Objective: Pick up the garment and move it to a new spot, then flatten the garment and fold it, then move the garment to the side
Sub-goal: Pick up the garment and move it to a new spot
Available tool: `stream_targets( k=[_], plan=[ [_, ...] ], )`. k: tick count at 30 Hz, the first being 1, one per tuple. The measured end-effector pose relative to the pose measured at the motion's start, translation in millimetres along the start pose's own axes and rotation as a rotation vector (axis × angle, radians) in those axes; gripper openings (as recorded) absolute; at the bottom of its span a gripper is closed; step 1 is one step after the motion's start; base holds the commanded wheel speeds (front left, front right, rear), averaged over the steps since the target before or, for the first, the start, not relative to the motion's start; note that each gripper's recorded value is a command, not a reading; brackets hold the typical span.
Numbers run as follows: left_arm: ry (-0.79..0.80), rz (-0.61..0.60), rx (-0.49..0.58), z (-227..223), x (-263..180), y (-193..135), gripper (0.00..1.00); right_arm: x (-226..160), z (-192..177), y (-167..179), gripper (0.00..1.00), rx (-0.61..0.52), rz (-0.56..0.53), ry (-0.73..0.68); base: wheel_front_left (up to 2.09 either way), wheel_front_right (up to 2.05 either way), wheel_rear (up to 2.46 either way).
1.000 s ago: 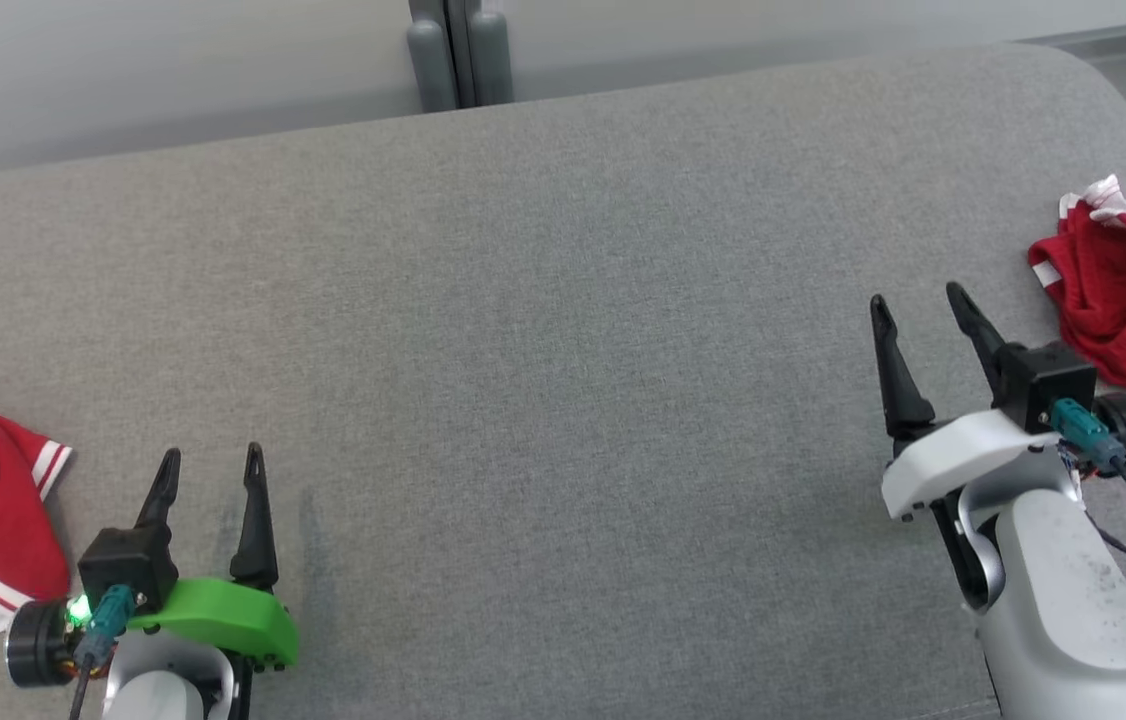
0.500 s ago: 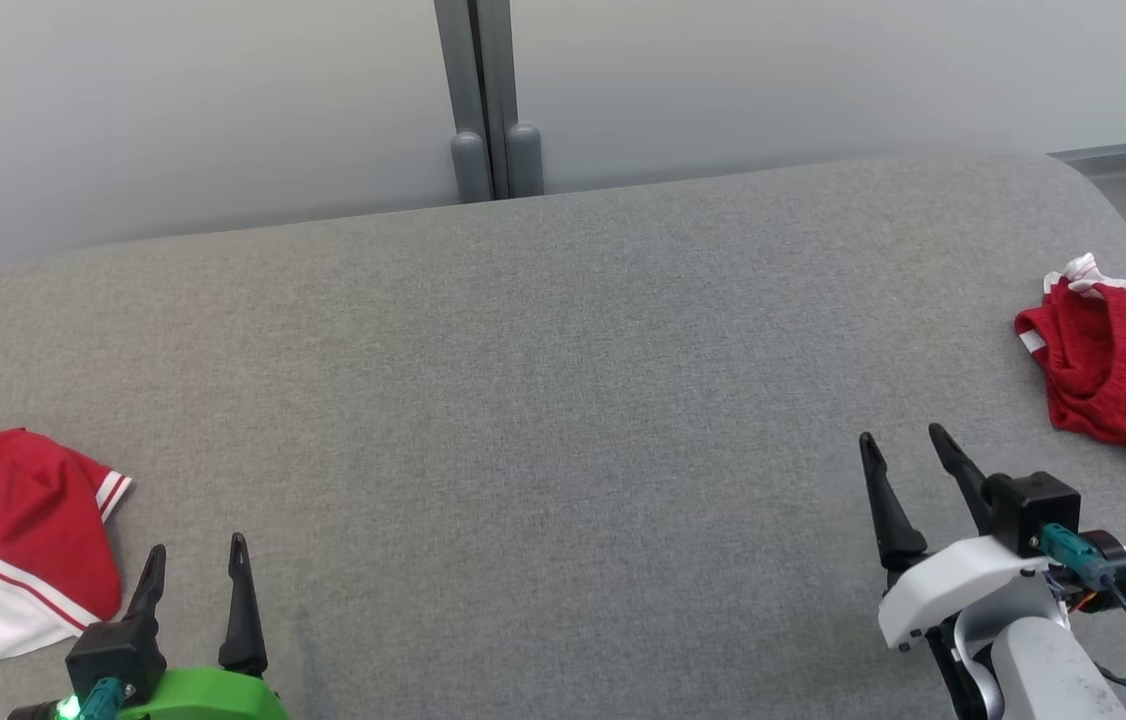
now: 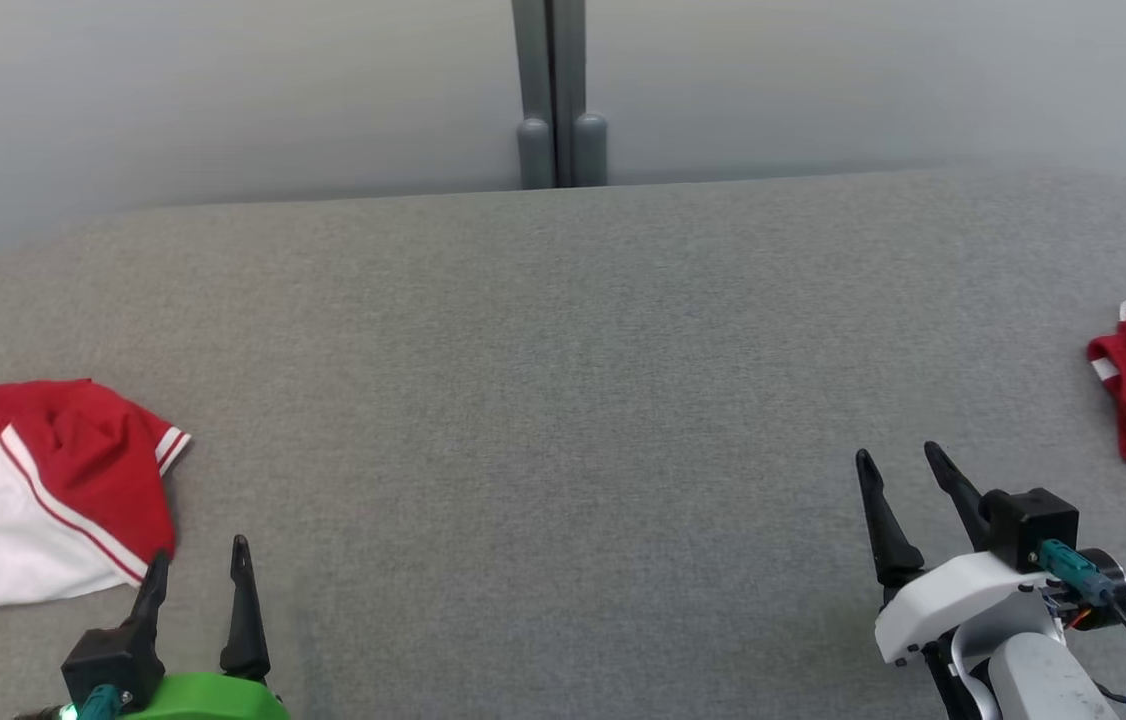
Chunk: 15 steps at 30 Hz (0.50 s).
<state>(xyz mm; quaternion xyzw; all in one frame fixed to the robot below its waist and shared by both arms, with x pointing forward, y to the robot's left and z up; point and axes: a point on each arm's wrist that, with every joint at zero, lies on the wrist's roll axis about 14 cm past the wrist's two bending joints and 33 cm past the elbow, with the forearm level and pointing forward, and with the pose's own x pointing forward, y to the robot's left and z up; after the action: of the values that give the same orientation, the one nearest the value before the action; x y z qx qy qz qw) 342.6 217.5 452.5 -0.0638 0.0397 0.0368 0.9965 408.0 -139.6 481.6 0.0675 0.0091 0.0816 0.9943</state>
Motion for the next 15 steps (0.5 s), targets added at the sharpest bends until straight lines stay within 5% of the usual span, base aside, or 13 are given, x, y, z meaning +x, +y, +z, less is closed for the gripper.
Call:
stream_targets(
  k=[15],
  plan=[
    [0.054,0.312,-0.022,-18,-63,91,1.0,44,-28,114,1.0,0.035,0.315,0.078,0.0,0.0,0.0]
  ],
)
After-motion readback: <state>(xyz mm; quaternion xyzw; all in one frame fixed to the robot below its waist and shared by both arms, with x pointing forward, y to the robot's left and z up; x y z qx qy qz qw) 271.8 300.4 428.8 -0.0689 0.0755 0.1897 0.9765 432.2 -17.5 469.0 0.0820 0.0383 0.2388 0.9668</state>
